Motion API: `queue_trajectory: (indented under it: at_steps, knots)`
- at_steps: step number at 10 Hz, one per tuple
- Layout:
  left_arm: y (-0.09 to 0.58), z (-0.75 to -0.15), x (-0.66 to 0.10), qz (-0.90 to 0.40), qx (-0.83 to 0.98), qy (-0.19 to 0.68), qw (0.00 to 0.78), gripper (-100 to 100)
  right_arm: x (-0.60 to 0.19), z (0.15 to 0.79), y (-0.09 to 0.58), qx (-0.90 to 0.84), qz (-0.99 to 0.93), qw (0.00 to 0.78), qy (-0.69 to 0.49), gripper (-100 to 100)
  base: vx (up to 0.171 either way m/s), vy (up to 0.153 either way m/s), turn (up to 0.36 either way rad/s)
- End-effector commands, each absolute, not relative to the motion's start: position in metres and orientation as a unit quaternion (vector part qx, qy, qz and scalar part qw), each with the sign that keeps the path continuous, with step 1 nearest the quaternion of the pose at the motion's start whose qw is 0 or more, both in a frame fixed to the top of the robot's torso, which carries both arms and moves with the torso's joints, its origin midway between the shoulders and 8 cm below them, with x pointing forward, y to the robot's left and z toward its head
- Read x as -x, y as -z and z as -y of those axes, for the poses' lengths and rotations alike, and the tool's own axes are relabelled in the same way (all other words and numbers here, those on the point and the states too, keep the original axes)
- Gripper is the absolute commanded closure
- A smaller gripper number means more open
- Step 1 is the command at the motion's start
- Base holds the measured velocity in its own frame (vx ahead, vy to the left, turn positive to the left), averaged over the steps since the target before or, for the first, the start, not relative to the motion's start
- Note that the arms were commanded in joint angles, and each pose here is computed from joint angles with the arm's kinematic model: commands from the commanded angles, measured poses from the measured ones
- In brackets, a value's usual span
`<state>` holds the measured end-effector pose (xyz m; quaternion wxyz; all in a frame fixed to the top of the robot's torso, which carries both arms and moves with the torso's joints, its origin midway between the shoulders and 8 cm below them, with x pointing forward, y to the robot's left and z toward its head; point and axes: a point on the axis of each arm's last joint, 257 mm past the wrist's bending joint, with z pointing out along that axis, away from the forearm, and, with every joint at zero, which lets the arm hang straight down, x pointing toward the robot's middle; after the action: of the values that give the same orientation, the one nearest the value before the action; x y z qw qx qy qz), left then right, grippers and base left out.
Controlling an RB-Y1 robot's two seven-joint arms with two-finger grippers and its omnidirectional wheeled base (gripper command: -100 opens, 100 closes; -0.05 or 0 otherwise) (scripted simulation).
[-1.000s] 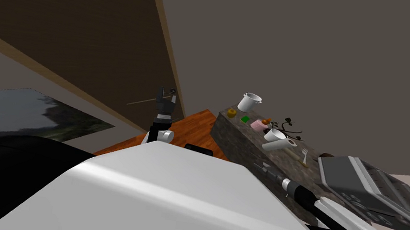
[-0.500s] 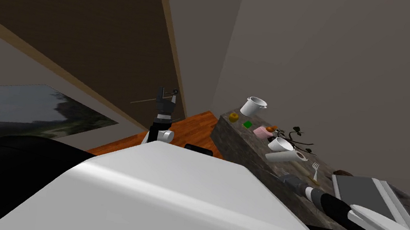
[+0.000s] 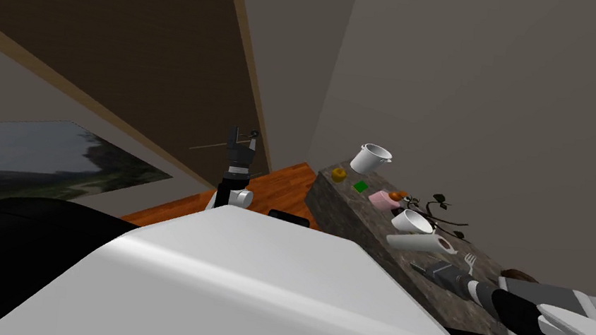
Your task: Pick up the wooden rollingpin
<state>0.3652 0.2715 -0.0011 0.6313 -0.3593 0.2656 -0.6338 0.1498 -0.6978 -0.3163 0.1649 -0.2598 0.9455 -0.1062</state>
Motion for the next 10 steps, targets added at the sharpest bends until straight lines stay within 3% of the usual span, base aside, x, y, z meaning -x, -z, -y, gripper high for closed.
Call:
queue_trajectory:
  at_steps: [1, 6, 7, 8, 10]
  knots:
    - [0.001, -0.272, -0.365, -0.266, 0.359, 0.634, 0.631, 0, -0.138, 0.719, 0.306, 0.281, -0.941, 0.135, 0.130, -100, 0.130, -0.149, 0.146]
    - [0.001, -0.272, -0.365, -0.266, 0.359, 0.634, 0.631, 0, -0.109, 0.739, 0.306, 0.305, -0.937, 0.089, 0.144, -100, 0.108, -0.141, 0.089]
    - [0.001, -0.272, -0.365, -0.266, 0.359, 0.634, 0.631, 0, -0.108, 0.739, 0.306, 0.306, -0.937, 0.088, 0.144, 0, 0.009, -0.013, 0.002]
    - [0.001, -0.272, -0.365, -0.266, 0.359, 0.634, 0.631, 0, -0.098, 0.738, 0.317, 0.300, -0.939, 0.088, 0.145, -100, 0.020, -0.022, 0.083]
    - [0.001, -0.272, -0.365, -0.266, 0.359, 0.634, 0.631, 0, -0.088, 0.737, 0.327, 0.294, -0.940, 0.087, 0.147, -100, 0.029, -0.031, 0.080]
